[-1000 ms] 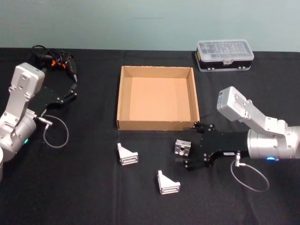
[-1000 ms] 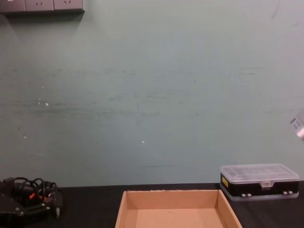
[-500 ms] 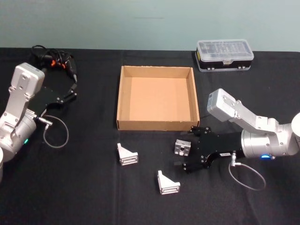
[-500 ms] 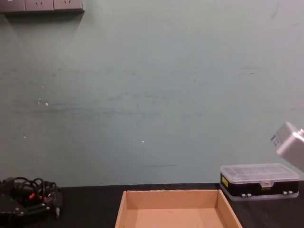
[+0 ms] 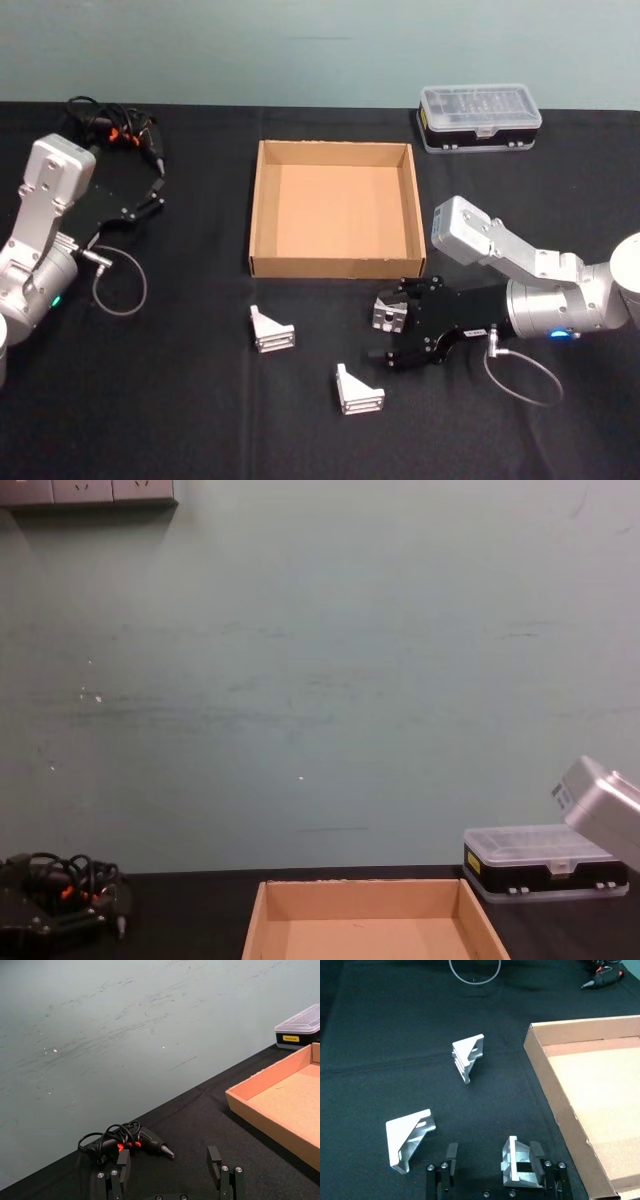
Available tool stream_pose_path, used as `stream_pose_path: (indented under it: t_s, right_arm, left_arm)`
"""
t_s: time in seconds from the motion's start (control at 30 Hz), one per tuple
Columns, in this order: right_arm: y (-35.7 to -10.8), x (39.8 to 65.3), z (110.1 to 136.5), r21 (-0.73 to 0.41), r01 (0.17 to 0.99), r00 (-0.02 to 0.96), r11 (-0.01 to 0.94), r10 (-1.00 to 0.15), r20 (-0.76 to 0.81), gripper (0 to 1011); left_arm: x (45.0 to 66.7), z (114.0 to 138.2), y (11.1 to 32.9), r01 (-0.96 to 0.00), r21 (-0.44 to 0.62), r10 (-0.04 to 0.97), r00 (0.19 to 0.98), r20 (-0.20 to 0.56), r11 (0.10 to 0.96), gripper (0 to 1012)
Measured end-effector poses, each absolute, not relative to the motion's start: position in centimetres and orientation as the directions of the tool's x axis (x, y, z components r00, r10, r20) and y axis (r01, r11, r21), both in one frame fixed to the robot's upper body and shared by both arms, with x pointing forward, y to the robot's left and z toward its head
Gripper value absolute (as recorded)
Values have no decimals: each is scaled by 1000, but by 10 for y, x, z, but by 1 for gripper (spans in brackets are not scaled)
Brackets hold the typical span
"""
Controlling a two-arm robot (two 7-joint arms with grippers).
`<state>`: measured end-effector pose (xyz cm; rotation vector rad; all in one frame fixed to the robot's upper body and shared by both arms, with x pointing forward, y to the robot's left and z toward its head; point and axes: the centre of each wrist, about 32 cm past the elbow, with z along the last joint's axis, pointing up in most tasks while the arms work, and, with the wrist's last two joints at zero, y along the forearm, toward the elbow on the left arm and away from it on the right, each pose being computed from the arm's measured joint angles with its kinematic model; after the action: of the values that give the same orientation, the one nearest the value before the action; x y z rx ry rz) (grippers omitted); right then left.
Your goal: Use one hand to pick up the angle iron from the table and place it into the box.
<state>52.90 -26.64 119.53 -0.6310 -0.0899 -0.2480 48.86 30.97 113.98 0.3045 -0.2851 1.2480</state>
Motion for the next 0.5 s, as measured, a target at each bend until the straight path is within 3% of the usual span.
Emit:
stream_pose_path:
  t_s: [0.4,0.5]
  right_arm:
    - [-267,530,1196,-568,255,967,783,-193,167,594]
    - [-268,529,1196,-567,255,967,783,-192,170,461]
  left_arm:
    - [489,1140,310,-955,70,880,292,374,287,1000]
    - [489,1140,310,-955,70,880,292,374,287,1000]
